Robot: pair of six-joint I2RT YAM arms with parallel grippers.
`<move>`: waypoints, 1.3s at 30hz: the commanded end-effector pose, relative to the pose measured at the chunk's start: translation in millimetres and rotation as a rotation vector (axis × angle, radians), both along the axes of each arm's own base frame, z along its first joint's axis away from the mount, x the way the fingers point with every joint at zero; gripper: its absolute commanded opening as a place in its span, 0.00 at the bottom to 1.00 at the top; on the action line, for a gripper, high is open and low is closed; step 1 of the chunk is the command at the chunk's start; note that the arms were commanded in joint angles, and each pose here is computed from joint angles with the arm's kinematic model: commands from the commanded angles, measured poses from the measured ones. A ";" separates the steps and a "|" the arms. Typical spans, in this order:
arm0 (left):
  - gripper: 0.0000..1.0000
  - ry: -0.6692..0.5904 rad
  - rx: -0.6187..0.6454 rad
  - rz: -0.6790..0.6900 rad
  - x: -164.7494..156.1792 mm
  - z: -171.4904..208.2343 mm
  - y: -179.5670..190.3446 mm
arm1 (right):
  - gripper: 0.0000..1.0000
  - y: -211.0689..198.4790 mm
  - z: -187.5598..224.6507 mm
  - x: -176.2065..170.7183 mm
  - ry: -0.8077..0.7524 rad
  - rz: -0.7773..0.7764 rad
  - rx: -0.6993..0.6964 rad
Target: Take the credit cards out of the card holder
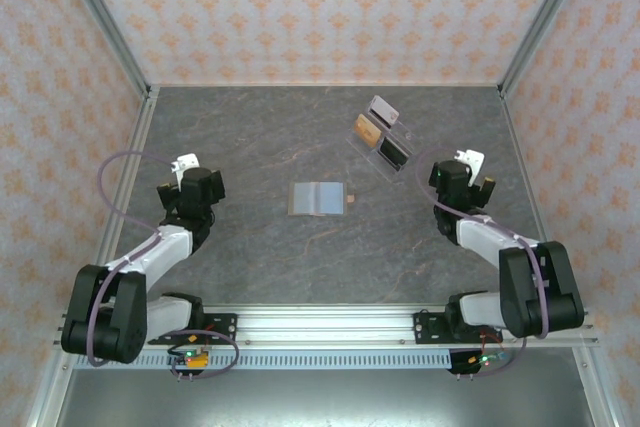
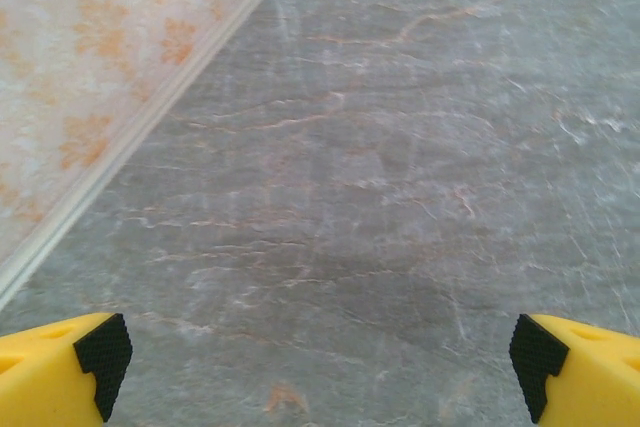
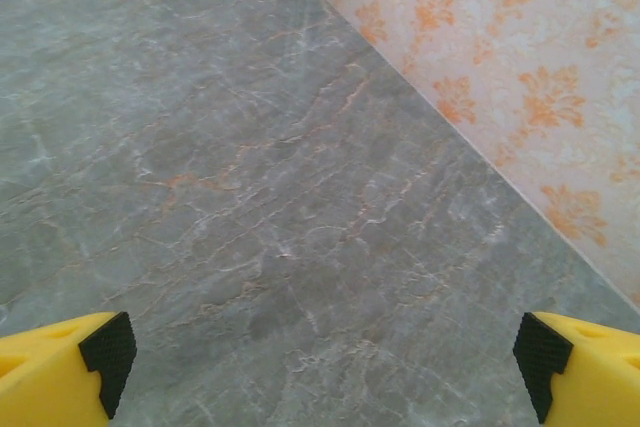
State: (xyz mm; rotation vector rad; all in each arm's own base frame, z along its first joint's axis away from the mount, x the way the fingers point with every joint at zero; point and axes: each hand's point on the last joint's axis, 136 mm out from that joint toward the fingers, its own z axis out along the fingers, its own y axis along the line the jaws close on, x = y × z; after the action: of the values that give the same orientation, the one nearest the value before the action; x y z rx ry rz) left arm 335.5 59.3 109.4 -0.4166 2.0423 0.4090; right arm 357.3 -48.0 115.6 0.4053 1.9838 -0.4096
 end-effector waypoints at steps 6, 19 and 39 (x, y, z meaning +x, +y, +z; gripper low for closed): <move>1.00 -0.140 -0.046 -0.179 28.7 12.0 -17.0 | 0.99 20.7 -0.7 19.2 -0.140 0.148 0.048; 1.00 -0.137 -0.062 -0.243 53.2 -7.7 -25.3 | 0.99 27.3 -18.6 25.2 -0.150 0.200 0.061; 1.00 -0.111 -0.020 -0.236 56.1 -13.5 -29.0 | 0.99 8.0 -20.8 28.2 -0.124 0.090 0.084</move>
State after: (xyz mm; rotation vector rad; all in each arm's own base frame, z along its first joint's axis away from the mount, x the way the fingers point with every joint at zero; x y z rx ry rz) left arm 382.5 28.1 83.4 -0.2098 2.0040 0.1844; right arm 381.1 -36.0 90.0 0.3500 1.9103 -0.2314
